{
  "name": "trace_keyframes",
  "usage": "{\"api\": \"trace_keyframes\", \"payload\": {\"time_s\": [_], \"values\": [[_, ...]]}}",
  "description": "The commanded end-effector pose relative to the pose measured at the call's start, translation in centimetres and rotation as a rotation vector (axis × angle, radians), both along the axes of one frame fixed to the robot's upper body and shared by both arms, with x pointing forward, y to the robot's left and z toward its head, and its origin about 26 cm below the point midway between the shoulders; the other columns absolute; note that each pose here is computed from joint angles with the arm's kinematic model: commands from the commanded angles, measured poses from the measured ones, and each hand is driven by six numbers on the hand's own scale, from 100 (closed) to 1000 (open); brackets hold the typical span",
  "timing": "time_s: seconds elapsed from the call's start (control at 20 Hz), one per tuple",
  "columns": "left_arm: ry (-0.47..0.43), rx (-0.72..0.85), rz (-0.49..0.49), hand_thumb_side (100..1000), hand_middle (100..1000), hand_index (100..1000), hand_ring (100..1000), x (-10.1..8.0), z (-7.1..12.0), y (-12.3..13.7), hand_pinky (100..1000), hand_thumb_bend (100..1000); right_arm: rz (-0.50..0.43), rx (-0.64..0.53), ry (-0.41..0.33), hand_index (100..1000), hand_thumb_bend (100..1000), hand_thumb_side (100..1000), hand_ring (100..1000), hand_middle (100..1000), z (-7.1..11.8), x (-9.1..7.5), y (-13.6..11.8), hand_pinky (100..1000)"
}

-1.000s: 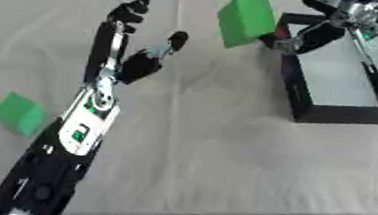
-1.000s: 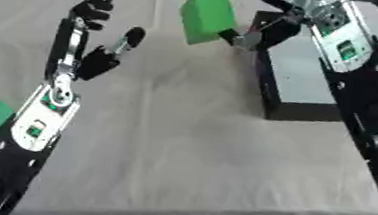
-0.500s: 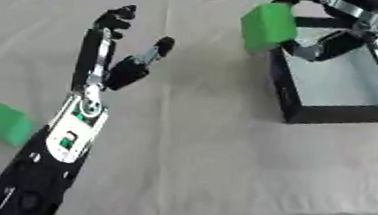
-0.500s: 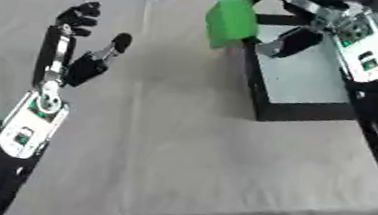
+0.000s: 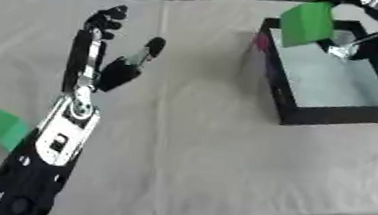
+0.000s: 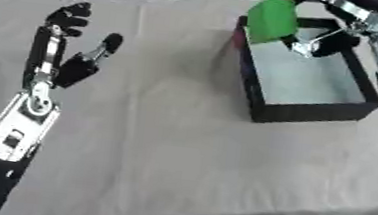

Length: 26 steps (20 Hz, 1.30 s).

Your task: Pick up the objects with one hand, pass them to the other hand, and then place them into the box on the other side of the table.

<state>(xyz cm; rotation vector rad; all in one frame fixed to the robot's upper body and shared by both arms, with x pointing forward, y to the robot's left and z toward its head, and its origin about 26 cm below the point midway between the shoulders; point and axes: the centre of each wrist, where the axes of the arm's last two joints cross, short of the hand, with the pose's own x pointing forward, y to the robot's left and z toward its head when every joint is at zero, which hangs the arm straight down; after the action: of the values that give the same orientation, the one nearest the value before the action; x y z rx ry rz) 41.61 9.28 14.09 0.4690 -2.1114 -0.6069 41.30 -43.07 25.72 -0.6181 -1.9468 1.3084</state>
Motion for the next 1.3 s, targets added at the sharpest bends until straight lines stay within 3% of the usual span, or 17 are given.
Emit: {"api": "trace_keyframes", "payload": {"time_s": [0.05, 0.35, 0.65, 0.95, 1.1, 1.3], "values": [[-0.045, -0.002, -0.011, 771, 750, 864, 763, 0.0, 1.6, 0.1, 747, 703, -0.086, 0.001, -0.019, 547, 100, 109, 763, 488, 1.9, -1.2, -3.1, 972], [-0.054, -0.001, -0.012, 768, 750, 864, 764, 0.0, 1.8, 0.1, 748, 702, -0.183, 0.024, 0.022, 548, 100, 123, 763, 490, 0.9, -2.1, -6.2, 974], [-0.057, 0.0, -0.01, 769, 751, 863, 765, 0.0, 1.9, 0.2, 746, 700, -0.224, -0.011, 0.033, 586, 100, 159, 777, 524, -0.2, -2.7, -7.8, 971], [-0.052, 0.001, -0.007, 768, 751, 862, 767, 0.0, 1.8, 0.2, 746, 699, -0.193, -0.051, 0.044, 717, 100, 162, 849, 671, -0.8, -2.6, -8.0, 987], [-0.054, 0.001, -0.007, 765, 752, 862, 767, 0.0, 1.8, 0.2, 745, 698, -0.173, -0.074, 0.054, 859, 100, 160, 926, 813, -1.1, -2.6, -8.1, 1000], [-0.052, 0.002, -0.005, 760, 752, 862, 768, 0.0, 1.8, 0.2, 745, 694, -0.142, -0.113, 0.071, 988, 100, 173, 1000, 939, -1.5, -2.7, -8.4, 1000]]}}
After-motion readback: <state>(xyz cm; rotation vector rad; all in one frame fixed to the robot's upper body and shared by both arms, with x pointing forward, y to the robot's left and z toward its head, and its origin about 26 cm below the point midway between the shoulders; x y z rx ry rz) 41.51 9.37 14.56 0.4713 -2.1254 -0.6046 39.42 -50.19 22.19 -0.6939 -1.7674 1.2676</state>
